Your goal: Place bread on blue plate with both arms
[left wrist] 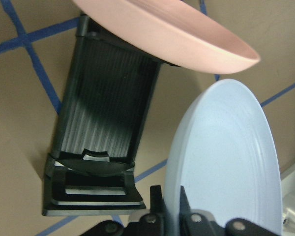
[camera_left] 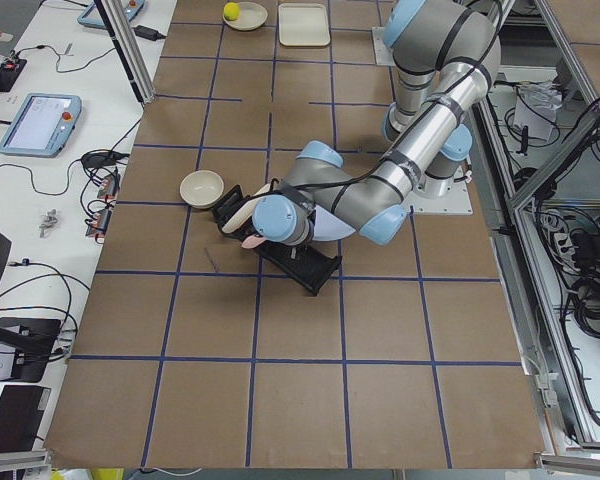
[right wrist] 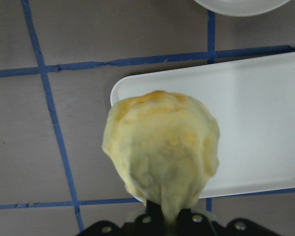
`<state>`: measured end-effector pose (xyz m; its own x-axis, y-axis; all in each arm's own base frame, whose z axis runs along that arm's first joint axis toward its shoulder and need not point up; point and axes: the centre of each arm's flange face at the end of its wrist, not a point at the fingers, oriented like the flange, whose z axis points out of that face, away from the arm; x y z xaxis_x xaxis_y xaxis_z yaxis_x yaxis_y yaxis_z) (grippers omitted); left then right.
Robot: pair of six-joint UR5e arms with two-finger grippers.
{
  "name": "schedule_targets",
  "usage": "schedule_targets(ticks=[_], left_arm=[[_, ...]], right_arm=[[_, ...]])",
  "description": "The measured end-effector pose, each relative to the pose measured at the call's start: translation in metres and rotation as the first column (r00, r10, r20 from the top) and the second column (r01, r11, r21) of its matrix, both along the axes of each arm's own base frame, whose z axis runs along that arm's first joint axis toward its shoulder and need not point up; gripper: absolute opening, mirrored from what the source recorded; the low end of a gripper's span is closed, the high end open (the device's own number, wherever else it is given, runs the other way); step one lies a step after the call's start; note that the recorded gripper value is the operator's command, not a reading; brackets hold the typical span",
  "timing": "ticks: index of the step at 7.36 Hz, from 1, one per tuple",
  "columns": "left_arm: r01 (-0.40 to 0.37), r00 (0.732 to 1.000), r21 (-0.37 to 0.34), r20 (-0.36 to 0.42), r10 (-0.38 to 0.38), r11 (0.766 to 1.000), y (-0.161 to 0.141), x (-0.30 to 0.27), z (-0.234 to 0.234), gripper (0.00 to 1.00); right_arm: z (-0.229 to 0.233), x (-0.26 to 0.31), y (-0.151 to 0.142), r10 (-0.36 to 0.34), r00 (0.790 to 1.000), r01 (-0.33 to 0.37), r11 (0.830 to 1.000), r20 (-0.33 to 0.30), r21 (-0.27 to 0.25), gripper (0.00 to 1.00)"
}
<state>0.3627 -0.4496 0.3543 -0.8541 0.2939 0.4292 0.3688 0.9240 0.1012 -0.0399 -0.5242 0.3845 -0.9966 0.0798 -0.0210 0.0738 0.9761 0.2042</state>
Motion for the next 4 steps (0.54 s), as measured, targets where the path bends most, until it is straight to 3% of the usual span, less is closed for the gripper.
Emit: schedule_targets(ticks=[2, 4], left_arm=[[-0.046, 0.998, 0.012, 0.035, 0.045, 0.999, 0.02, -0.049, 0.049, 0.08], [-0.024, 0.993, 0.0, 0.115, 0.024, 1.0, 0.004, -0.152, 0.086, 0.08]], right_arm=[[0.049, 0.055, -0.024, -0.043, 0.999, 0.044, 0.999, -0.01, 0.009, 0.06], [0.069, 0.125, -0.041, -0.062, 0.997, 0.062, 0.998, -0.041, -0.004, 0.07]])
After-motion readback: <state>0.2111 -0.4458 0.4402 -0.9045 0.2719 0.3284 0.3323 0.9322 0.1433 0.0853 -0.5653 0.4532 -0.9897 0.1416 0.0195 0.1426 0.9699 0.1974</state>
